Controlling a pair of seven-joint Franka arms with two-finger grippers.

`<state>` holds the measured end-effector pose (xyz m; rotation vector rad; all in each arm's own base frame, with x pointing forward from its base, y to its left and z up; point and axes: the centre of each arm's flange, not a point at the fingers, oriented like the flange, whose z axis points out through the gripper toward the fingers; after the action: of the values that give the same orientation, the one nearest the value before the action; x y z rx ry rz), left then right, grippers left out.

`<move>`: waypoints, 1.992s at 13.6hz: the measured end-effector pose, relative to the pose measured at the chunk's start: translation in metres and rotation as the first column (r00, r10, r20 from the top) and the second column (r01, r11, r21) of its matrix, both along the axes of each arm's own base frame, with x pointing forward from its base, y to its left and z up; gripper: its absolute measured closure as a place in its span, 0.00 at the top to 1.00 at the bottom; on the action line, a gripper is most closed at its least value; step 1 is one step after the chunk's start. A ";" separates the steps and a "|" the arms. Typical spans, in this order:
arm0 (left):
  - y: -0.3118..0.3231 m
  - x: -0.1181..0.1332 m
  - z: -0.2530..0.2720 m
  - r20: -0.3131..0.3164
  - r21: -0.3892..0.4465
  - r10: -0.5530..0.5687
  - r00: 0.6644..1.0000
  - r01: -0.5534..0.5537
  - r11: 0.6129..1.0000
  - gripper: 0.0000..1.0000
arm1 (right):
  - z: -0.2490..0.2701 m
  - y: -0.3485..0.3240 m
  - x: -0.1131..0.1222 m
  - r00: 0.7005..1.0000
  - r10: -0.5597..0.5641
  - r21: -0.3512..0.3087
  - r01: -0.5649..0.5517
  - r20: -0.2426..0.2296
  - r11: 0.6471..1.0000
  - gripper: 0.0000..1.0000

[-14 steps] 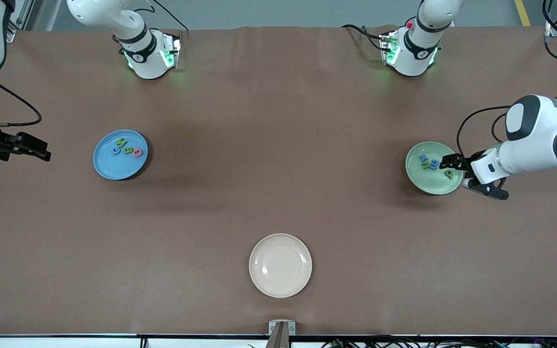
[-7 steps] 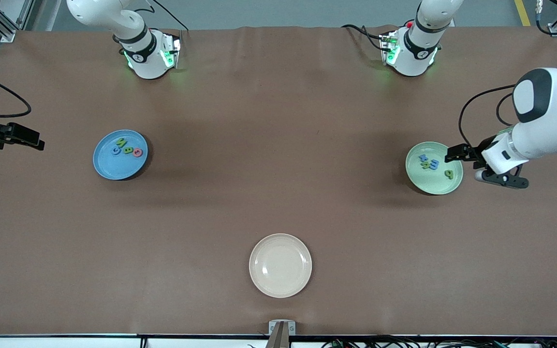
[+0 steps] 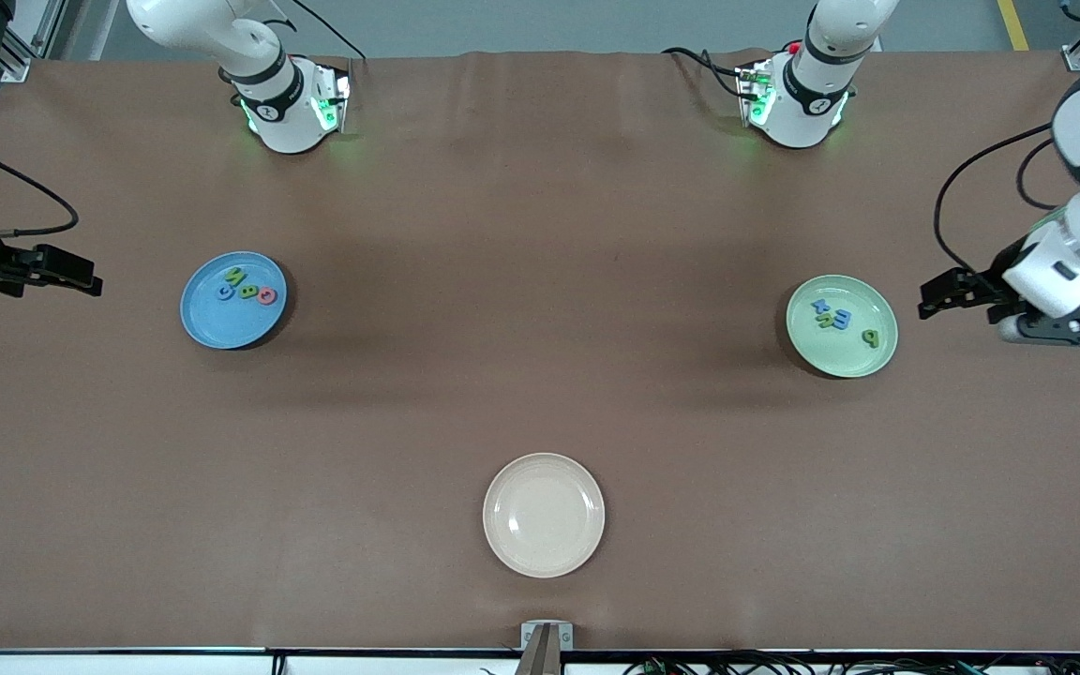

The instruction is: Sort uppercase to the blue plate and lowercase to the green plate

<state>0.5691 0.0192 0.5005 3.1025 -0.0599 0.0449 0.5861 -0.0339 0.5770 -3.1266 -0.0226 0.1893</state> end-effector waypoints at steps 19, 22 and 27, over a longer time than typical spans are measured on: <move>-0.016 0.004 0.127 0.074 -0.025 0.024 0.997 -0.022 0.999 1.00 | 0.028 0.010 -0.059 0.996 0.046 0.013 -0.047 0.071 0.999 1.00; -0.018 0.006 0.123 0.067 -0.015 0.025 0.997 -0.024 1.000 1.00 | 0.033 0.021 -0.065 0.995 0.066 0.004 -0.066 0.078 0.998 1.00; -0.026 0.006 0.122 0.066 -0.003 0.019 0.998 -0.019 1.000 1.00 | 0.033 0.012 -0.074 0.995 0.049 0.002 -0.049 0.082 0.999 1.00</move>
<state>0.5753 -0.0063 0.6230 3.0987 -0.0323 0.1486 0.5123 -0.0218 0.6098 -3.1301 -0.0998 0.0612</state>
